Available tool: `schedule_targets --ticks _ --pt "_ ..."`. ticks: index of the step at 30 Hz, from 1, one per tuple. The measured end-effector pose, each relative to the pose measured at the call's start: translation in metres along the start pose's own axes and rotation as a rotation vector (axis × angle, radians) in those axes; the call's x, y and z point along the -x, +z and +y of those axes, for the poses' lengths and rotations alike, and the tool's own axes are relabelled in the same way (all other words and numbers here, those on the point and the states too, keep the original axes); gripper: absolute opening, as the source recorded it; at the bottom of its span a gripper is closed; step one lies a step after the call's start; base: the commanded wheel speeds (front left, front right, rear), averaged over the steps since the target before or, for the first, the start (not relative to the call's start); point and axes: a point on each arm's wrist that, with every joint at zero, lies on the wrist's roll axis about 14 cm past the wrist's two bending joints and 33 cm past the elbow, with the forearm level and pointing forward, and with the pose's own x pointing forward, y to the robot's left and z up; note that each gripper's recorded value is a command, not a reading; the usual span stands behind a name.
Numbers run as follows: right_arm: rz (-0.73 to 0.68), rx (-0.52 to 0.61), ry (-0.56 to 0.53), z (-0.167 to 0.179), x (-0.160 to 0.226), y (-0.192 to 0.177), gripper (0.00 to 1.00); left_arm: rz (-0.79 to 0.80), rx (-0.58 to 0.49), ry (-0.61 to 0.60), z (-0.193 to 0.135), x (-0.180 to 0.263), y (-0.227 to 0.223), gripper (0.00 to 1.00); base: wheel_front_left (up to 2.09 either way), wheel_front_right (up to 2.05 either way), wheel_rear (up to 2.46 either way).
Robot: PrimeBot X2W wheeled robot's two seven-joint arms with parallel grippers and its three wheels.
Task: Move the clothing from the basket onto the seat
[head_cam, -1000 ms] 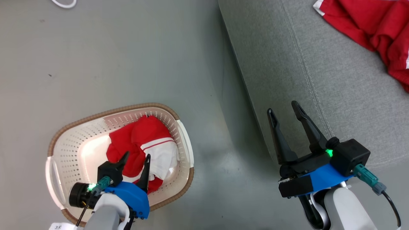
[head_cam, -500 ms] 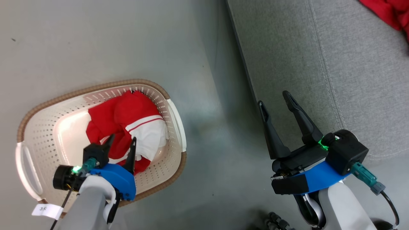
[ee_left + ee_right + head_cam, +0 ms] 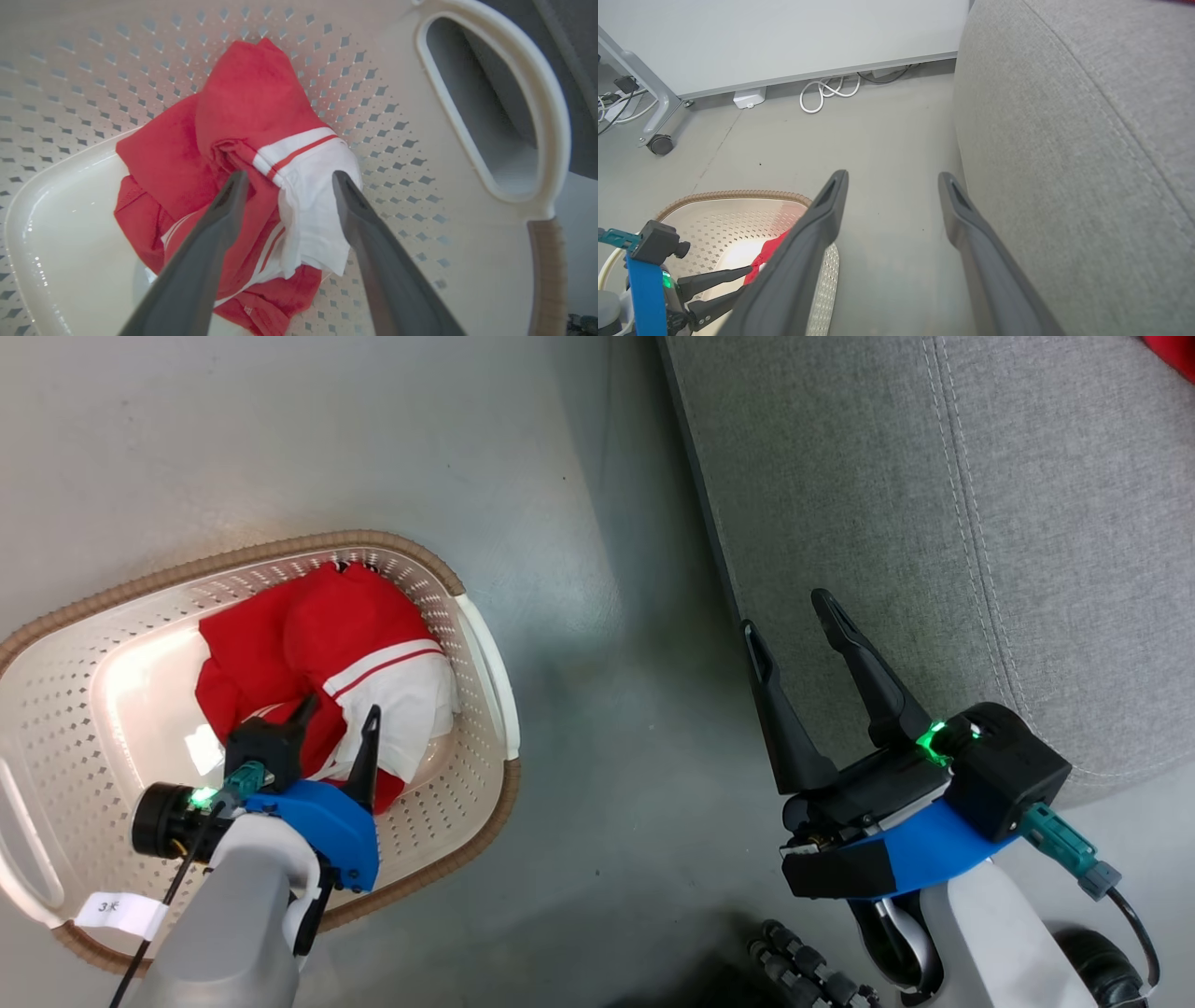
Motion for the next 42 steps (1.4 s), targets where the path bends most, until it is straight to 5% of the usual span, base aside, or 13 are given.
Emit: schedule_targets --ticks 27,30,31,33,35,42 --pt "0.063 -0.031 -0.015 -0.005 -0.006 -0.027 1.00 0.129 0.004 0.034 0.022 -0.038 -0.038 0.99 0.00 0.00 0.00" --pt "0.061 -0.033 -0.019 -0.006 -0.006 -0.026 1.00 0.122 -0.005 0.031 0.022 -0.041 -0.034 0.74 0.00 0.00 0.00" --pt "0.061 -0.033 -0.020 -0.006 -0.006 -0.026 1.00 0.122 -0.009 0.030 0.021 -0.041 -0.034 0.52 0.00 0.00 0.00" --pt "0.058 -0.033 -0.023 -0.008 -0.006 -0.025 1.00 0.125 -0.014 0.028 0.021 -0.041 -0.034 0.31 0.00 0.00 0.00" --pt "0.056 -0.032 -0.025 -0.008 -0.006 -0.024 1.00 0.127 -0.020 0.026 0.021 -0.041 -0.034 0.00 0.00 0.00 0.00" --pt "0.052 -0.031 -0.027 -0.009 -0.005 -0.022 1.00 0.128 -0.027 0.028 0.023 -0.041 -0.032 0.00 0.00 0.00 0.00"
